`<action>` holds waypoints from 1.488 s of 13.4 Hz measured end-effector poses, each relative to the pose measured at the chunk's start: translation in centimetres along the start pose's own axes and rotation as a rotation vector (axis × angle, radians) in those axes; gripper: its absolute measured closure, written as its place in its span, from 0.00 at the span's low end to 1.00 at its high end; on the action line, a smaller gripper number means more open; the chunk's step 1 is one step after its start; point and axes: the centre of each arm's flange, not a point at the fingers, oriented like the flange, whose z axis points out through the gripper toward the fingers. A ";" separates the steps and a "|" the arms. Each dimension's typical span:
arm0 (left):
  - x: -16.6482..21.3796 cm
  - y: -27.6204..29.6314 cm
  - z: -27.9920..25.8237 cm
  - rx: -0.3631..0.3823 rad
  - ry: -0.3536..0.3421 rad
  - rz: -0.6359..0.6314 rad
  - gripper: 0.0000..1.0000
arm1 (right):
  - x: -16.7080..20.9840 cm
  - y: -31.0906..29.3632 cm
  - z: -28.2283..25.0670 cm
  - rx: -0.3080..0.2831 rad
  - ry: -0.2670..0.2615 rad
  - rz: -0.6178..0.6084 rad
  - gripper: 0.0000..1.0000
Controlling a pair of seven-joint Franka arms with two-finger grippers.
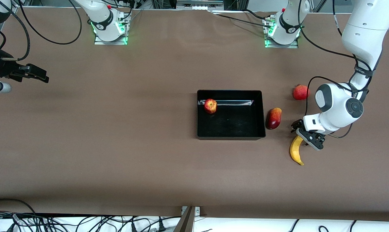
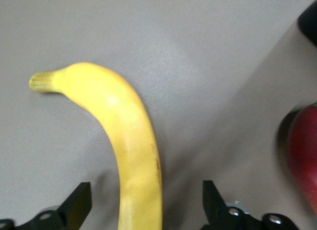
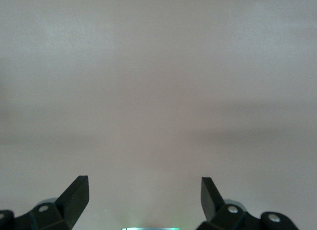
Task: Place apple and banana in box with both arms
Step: 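Lift the banana and carry it over the box with the left gripper, then lower the banana into the box and open the left gripper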
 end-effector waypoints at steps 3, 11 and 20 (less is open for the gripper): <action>0.1 -0.1 0.1 0.004 0.001 0.006 0.41 | 0.0 0.0 0.0 0.000 0.000 0.000 0.00; 10.5 8.9 -12.8 -0.033 0.029 0.203 0.67 | 0.1 0.1 0.1 0.000 -0.003 0.002 0.00; 14.1 33.5 -8.2 -0.193 -0.101 0.273 0.67 | 0.1 0.2 0.2 0.000 -0.003 0.004 0.00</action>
